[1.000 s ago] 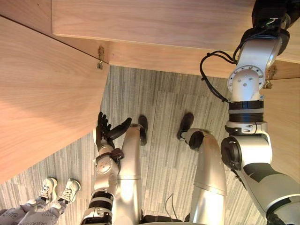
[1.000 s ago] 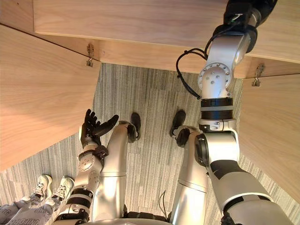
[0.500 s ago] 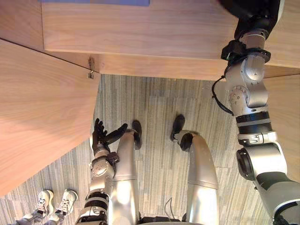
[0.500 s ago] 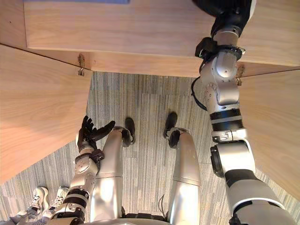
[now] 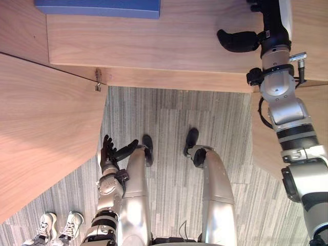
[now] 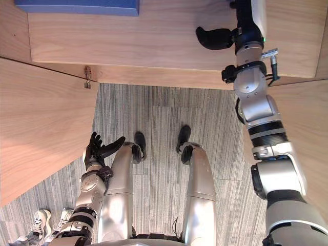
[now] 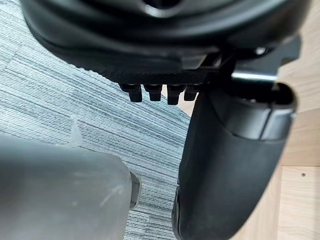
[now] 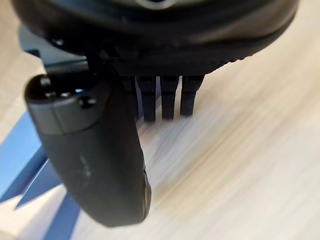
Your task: Walk over to the cabinet, pick up the folder, carry it to the office cabinet, place the folder inside the office cabinet, then close the office cabinet door
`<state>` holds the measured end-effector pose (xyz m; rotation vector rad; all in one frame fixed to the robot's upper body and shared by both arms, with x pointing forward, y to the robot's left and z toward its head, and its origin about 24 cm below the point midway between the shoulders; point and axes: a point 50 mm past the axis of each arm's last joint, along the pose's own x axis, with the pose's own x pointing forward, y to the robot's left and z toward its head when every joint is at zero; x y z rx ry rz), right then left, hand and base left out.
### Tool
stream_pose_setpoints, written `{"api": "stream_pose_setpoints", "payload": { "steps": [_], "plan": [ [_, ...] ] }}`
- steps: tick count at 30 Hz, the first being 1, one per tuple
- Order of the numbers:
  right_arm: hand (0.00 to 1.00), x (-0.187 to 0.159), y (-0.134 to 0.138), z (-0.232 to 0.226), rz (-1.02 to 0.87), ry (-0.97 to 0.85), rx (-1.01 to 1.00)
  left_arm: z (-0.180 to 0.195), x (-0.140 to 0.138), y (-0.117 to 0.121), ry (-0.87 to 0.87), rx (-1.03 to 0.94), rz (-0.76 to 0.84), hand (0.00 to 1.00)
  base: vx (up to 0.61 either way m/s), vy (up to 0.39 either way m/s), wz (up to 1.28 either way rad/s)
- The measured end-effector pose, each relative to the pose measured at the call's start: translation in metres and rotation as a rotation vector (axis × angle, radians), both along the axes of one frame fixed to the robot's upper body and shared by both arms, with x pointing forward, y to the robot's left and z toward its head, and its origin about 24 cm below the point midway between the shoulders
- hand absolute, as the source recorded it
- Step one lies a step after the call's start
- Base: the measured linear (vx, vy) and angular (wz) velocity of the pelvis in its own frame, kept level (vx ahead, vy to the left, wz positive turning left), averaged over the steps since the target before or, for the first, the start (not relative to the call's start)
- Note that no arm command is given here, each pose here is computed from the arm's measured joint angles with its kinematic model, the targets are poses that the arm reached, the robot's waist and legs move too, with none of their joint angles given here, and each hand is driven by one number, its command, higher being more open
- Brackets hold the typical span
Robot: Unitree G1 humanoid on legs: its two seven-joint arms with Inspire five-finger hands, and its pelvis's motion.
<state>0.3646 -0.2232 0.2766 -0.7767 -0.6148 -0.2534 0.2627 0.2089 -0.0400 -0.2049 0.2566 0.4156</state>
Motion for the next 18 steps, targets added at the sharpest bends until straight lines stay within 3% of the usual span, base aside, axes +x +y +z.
{"api": "stream_pose_setpoints", "payload": {
  "steps": [5,8,14,18],
  "plan": [
    [0.0,-0.007,-0.011,-0.025,0.033,0.082,-0.021,-0.001,0.0,0.002,0.007,0.008,-0.008,1.0,-0.04,-0.006,0.0],
    [0.0,-0.013,-0.011,-0.042,0.155,0.166,0.047,-0.002,0.001,0.001,0.009,0.013,-0.037,1.0,-0.05,-0.008,0.0],
    [0.0,-0.028,0.017,-0.067,0.437,0.317,0.097,-0.004,0.0,0.002,0.017,0.018,-0.065,1.0,-0.05,-0.015,0.0],
    [0.0,-0.038,0.033,-0.076,0.51,0.322,0.101,-0.003,0.001,0.001,0.015,0.032,-0.083,1.0,-0.05,-0.012,0.0]
  ]
}}
